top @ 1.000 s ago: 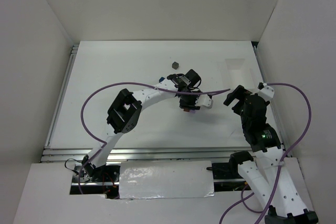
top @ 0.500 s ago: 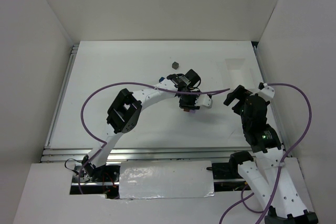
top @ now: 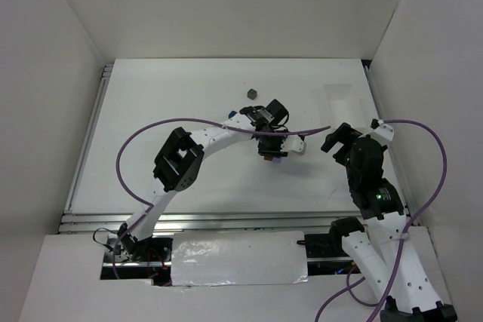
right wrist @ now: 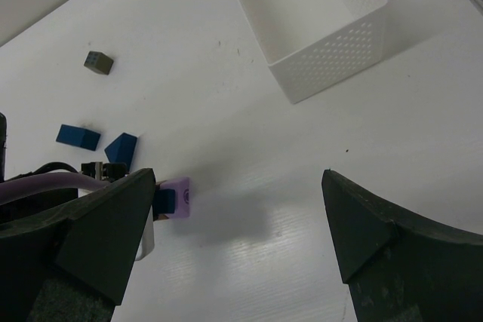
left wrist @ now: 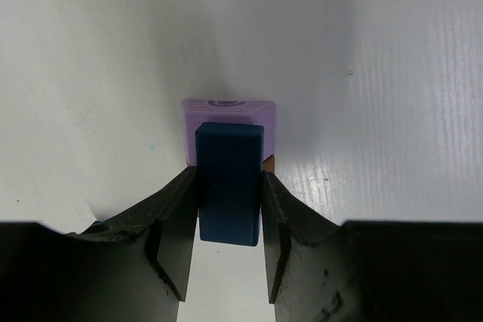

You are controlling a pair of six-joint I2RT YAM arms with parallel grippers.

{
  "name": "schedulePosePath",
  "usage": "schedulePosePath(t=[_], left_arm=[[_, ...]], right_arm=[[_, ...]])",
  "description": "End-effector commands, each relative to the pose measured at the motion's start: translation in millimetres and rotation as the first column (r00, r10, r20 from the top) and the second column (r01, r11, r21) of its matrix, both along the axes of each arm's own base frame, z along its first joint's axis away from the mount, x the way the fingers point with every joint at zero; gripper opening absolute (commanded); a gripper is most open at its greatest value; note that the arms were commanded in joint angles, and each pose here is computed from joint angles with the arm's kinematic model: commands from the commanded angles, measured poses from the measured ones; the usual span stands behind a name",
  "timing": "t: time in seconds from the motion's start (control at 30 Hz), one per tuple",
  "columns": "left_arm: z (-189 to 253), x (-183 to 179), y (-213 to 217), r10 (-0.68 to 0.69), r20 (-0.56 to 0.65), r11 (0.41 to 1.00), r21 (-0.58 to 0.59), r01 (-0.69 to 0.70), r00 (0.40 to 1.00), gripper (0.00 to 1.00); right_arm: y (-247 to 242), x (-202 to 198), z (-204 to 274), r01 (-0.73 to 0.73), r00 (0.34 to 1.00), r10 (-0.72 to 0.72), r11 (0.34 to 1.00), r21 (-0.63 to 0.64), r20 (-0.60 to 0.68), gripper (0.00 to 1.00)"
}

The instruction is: Build the wood block tower

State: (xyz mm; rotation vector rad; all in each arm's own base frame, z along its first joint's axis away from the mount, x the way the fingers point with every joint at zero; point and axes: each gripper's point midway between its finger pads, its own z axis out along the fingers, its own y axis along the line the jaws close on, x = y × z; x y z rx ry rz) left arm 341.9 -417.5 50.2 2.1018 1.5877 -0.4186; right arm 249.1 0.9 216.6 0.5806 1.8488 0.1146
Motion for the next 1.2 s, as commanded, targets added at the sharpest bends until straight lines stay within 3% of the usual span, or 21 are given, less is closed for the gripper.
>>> schedulePosePath(t=[0.0, 0.77, 0.97, 1.17], left_arm=[[14.0, 4.5, -11.7, -0.001, 0.010, 0.999, -0.054, 0.001, 1.000, 0.45], [3.5, 3.0, -11.7, -0.008, 0.034, 1.000, -0.026, 0.009, 0.999, 0.50], [4.4, 2.3, -12.2, -0.009, 0.031, 1.000, -0.030, 0.010, 0.999, 0.61], [7.9, -0.3, -13.3, -0.016, 0.020, 0.999, -0.038, 0.017, 1.000, 0.64]], right_arm=[[-0.2, 4.0, 10.5, -0.003, 0.999, 0.003, 1.000, -0.002, 0.050, 1.00], [-1.2, 3.5, 9.2, 0.001, 0.999, -0.001, 1.000, -0.004, 0.047, 1.00], [-0.5, 3.7, 9.5, -0.002, 0.999, 0.002, 1.000, -0.003, 0.047, 1.00], [-1.0, 3.4, 9.8, -0.001, 0.999, 0.001, 1.000, -0.004, 0.053, 1.00]])
